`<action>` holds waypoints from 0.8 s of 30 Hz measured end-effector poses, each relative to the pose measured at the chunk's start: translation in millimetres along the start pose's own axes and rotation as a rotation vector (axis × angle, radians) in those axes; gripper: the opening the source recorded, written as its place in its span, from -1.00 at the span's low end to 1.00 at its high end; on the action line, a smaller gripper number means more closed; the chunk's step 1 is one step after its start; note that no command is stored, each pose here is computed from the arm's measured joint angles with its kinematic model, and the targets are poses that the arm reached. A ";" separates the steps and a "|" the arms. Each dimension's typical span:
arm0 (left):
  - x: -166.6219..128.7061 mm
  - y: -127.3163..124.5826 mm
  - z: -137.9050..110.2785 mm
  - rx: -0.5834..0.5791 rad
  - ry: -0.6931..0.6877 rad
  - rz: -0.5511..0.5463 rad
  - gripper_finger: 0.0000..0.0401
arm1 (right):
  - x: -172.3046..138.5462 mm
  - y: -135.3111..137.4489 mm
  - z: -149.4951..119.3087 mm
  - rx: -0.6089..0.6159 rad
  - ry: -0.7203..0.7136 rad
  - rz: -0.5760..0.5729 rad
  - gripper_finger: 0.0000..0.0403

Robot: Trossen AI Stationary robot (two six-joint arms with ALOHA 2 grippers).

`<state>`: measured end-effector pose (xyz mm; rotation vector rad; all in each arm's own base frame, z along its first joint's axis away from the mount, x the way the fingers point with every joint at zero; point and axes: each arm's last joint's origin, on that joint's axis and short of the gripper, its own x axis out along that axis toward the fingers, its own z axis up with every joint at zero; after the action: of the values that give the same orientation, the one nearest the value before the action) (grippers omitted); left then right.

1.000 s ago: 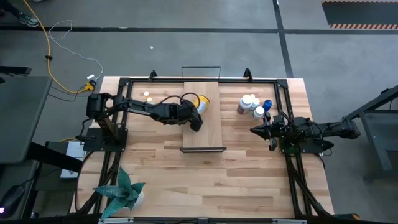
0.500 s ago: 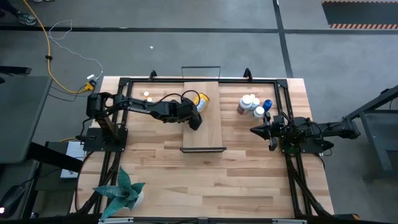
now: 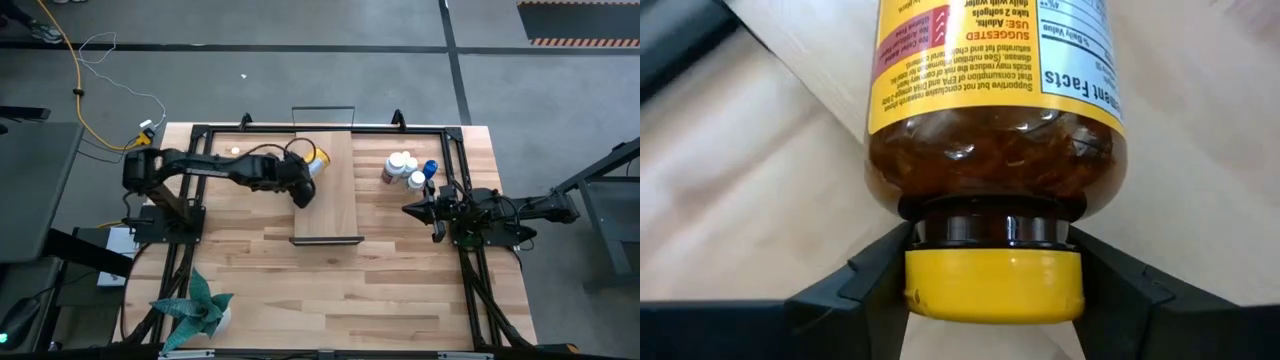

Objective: Pick and place medicine bottles onto shelf by color
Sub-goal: Put the big yellow medicine bottle on the shelf

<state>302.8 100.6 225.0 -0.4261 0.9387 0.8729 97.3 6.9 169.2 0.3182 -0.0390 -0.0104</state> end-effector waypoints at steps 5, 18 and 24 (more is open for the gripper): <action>-61.6 16.0 37.1 0.025 0.010 0.015 0.00 | 0.6 -0.2 -0.9 -0.001 0.010 -0.003 -1.00; -86.4 33.5 121.0 -0.019 0.374 -0.102 0.01 | 0.6 -0.2 -0.9 -0.002 0.010 -0.004 -1.00; -49.6 22.0 135.7 0.006 0.471 -0.225 0.01 | 0.7 -0.3 -1.1 -0.002 0.011 -0.005 -1.00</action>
<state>341.0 180.3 341.5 -0.7369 1.2946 0.5709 98.0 6.9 168.2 0.3167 -0.0272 -0.0139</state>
